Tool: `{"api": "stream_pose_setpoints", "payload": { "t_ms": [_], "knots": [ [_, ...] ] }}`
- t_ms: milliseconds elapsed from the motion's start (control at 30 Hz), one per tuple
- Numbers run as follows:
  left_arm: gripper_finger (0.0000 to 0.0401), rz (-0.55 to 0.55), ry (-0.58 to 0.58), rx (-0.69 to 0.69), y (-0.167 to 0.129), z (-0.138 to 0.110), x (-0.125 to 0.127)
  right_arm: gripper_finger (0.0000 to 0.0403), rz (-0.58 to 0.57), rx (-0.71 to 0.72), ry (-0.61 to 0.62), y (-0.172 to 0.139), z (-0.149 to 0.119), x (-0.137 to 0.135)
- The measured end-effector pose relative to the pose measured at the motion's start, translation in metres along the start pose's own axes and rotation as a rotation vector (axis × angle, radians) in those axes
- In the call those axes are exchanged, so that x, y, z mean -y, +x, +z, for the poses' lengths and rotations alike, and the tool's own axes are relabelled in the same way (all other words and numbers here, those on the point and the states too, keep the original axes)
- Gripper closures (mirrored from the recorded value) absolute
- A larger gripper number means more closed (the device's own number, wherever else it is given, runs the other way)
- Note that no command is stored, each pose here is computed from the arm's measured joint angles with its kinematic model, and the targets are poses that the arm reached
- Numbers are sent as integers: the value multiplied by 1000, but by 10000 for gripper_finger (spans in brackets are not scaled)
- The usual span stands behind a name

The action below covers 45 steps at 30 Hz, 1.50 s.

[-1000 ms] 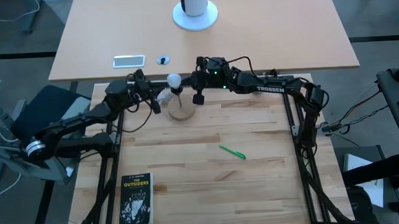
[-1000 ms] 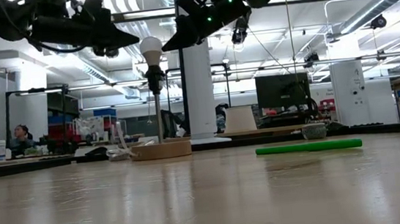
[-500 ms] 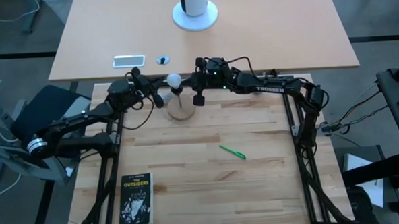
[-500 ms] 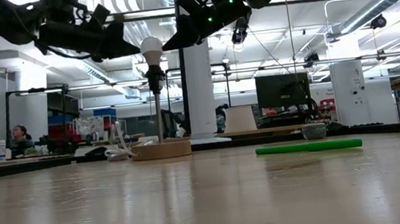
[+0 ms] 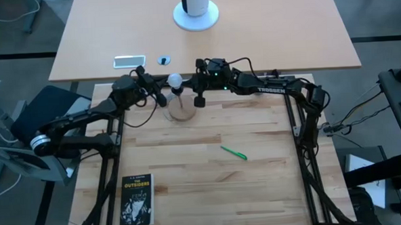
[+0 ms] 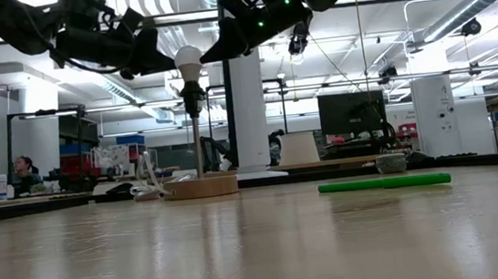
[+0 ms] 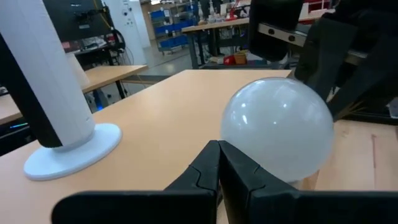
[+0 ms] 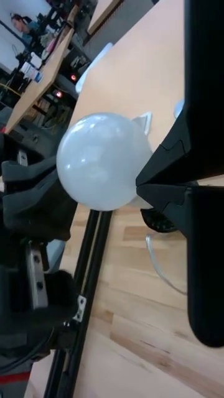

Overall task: Screw lightbulb
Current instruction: Remove the lightbulb from the lamp

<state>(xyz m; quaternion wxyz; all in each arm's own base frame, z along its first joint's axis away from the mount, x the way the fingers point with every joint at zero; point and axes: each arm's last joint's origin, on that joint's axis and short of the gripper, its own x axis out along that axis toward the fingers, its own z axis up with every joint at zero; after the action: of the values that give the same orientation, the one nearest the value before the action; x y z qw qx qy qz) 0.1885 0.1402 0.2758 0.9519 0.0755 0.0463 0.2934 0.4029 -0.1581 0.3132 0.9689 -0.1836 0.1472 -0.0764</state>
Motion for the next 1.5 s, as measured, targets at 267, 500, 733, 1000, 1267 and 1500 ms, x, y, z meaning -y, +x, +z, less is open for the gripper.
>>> {"api": "stream_pose_setpoints", "payload": {
  "t_ms": [267,500,733,1000,1267,1500],
  "knots": [
    [401,-89,-5,-13,-12,5,3,403,-46,-20,16,-1,-2,5],
    [401,-79,13,69,-19,16,1,403,-54,-11,31,-1,-3,8],
    [401,12,5,35,-12,11,-1,403,-51,-9,32,-4,0,8],
    [401,19,1,-12,-1,0,0,403,32,-37,47,-4,-4,3],
    [401,-10,-6,-18,2,-1,1,403,124,65,36,-4,3,1],
    [401,-26,-18,-20,0,-1,1,403,73,63,34,-2,2,4]
  ]
}}
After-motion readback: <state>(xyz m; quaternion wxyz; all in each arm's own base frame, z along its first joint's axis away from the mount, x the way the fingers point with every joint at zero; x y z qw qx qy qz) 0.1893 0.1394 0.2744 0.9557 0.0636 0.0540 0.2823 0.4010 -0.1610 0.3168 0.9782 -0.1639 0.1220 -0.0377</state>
